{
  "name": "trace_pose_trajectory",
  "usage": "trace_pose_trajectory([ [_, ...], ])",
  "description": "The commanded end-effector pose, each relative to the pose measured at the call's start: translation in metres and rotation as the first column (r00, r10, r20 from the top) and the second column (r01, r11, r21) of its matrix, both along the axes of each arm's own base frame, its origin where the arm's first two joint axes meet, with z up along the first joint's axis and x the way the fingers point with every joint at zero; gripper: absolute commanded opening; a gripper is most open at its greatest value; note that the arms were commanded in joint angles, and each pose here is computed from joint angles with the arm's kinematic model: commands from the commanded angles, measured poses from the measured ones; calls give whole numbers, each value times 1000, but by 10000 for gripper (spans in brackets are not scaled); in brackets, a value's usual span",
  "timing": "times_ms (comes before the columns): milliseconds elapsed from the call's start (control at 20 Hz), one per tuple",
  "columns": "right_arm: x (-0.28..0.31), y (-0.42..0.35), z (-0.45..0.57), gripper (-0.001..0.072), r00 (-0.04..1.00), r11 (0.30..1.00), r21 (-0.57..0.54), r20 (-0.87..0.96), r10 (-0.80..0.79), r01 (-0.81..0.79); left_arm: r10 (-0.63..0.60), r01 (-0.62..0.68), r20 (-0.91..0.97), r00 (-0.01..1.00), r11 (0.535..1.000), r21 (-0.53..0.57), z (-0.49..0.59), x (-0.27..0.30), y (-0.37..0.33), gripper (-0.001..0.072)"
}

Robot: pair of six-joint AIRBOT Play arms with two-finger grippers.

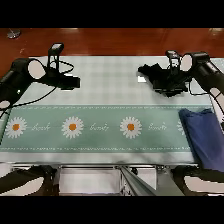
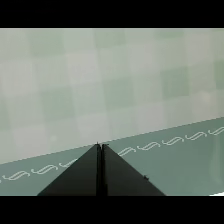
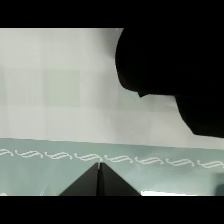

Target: Fold the shirts.

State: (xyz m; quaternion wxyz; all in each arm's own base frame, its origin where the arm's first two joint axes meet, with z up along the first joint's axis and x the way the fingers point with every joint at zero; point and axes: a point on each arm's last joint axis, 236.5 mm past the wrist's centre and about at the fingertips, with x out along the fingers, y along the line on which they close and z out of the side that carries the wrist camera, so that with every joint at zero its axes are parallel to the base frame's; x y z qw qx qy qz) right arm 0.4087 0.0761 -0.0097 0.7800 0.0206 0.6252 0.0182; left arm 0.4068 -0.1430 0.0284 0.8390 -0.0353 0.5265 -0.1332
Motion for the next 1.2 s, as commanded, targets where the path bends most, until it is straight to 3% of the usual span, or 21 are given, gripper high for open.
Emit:
trace_pose_trajectory([
  [0, 0, 0, 0, 32, 1000, 1000, 0, -2, 1, -1, 1, -1, -1, 1000, 1000, 1, 0, 0, 1, 27],
  [1150, 8, 1, 1, 33, 999, 1000, 2, 33, 2, -3, 1, -1, -1, 1000, 1000, 1, -1, 0, 1, 27],
])
